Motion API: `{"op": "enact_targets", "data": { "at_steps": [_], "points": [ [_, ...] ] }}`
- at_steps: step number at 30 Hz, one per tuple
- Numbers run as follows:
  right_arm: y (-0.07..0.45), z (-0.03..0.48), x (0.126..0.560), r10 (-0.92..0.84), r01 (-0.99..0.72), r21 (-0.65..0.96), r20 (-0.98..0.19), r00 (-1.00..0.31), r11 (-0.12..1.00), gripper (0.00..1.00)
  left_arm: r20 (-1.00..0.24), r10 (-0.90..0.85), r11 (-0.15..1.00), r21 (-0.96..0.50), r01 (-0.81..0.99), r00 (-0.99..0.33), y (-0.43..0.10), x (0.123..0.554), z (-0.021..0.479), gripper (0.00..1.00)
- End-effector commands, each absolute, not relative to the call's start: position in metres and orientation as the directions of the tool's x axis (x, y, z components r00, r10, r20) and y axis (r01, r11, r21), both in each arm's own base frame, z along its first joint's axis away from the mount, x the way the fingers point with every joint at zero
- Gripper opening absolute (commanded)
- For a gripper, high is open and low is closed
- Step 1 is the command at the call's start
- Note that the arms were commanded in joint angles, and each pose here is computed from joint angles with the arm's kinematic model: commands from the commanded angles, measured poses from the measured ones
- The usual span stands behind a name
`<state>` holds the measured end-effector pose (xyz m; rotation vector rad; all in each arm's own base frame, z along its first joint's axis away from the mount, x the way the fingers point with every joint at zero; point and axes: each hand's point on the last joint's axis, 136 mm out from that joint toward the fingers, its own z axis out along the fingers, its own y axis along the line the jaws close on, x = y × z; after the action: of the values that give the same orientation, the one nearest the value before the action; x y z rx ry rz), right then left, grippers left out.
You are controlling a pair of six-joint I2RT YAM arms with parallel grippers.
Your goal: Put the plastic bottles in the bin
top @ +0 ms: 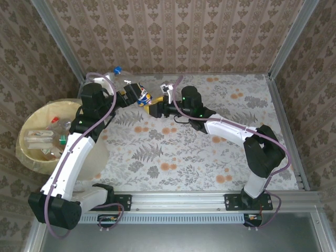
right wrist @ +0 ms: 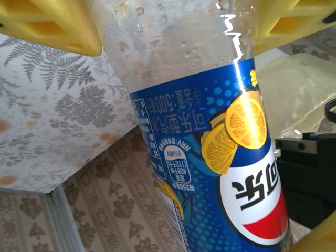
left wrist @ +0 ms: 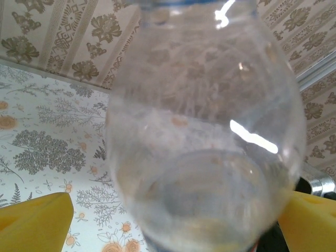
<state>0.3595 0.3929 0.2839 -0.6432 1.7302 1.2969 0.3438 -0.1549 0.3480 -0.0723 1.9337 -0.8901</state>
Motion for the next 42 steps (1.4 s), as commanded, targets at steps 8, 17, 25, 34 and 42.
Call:
{"op": "enact_targets", "data": {
  "at_steps": [8, 17, 25, 34, 42],
  "points": [
    [0.403, 0.314, 0.336, 0.096, -0.853, 0.478, -0.878, -0.468, 0.21, 0.47, -0.765, -0.425, 0.7, -0.617, 0.36, -0.484, -0.163, 0.351, 0.367, 0.93],
    [0.404, 0.316, 0.332, 0.075, -0.858, 0.477, -0.878, -0.472, 0.191, 0.54, -0.768, -0.425, 0.709, -0.611, 0.351, -0.478, -0.16, 0.346, 0.367, 0.61],
    [0.402, 0.317, 0.332, 0.063, -0.859, 0.464, -0.885, -0.462, 0.214, 0.69, -0.769, -0.424, 0.716, -0.608, 0.343, -0.478, -0.158, 0.344, 0.368, 0.57],
    [0.369, 0.323, 0.338, 0.041, -0.882, 0.286, -0.955, -0.293, 0.375, 0.94, -0.857, -0.38, 0.856, -0.468, 0.22, -0.347, -0.107, 0.309, 0.412, 0.54],
    [0.323, 0.31, 0.357, 0.01, -0.794, 0.188, -0.975, -0.223, 0.578, 1.0, -0.918, -0.371, 0.926, -0.355, -0.127, -0.14, -0.008, 0.24, 0.445, 0.53]
  ]
}}
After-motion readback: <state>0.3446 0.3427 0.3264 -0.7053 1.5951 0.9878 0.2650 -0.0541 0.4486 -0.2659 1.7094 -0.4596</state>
